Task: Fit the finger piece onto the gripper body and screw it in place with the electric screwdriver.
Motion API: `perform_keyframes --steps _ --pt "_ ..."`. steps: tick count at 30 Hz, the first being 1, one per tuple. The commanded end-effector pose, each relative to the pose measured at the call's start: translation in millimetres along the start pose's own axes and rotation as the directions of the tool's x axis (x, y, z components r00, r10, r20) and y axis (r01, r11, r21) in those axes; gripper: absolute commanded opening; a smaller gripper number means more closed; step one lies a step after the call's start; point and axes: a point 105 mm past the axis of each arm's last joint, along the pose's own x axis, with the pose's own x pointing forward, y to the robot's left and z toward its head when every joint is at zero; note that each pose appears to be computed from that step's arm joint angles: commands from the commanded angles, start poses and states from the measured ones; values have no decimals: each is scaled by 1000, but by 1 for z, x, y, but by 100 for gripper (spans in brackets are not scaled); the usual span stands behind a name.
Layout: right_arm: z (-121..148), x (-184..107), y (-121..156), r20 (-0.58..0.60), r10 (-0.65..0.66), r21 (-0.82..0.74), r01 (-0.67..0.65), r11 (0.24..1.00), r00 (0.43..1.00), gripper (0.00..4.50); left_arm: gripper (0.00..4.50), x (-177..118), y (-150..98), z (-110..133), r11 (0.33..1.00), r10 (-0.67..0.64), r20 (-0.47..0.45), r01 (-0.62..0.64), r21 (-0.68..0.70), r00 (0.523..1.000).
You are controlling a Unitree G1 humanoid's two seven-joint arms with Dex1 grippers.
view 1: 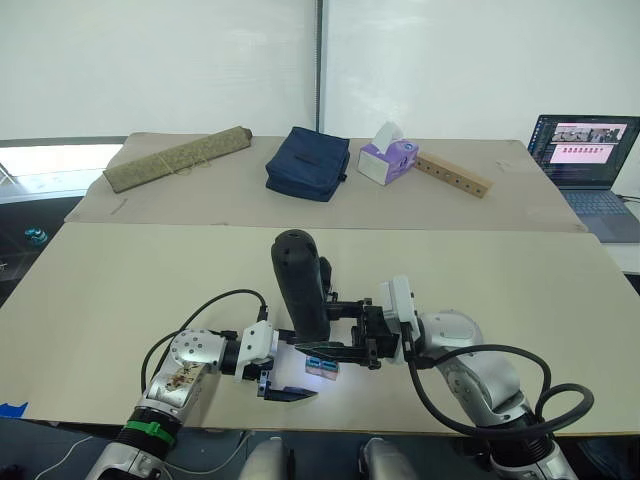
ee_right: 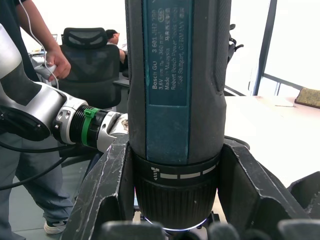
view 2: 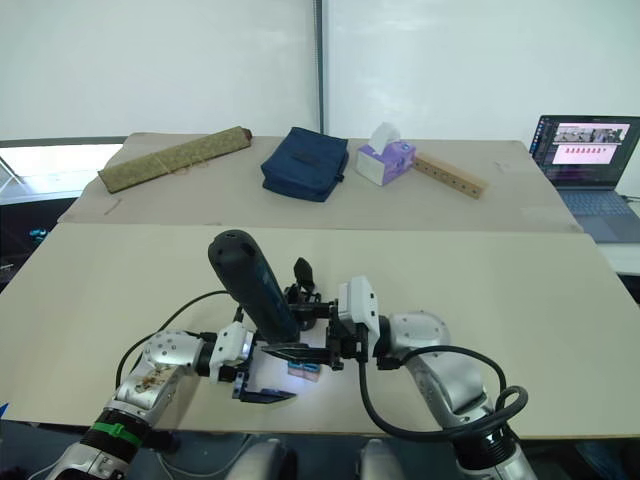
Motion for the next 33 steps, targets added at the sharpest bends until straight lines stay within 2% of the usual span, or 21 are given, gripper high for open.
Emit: perform_keyframes --steps 1,33 --pt "16 2 1 54 12 -54 -9 999 998 190 449 12 -14 -11 997 -60 -21 59 -54 998" --pt "15 3 -2 57 13 -44 -10 999 998 190 449 7 -13 -10 998 -23 -28 21 -66 999"
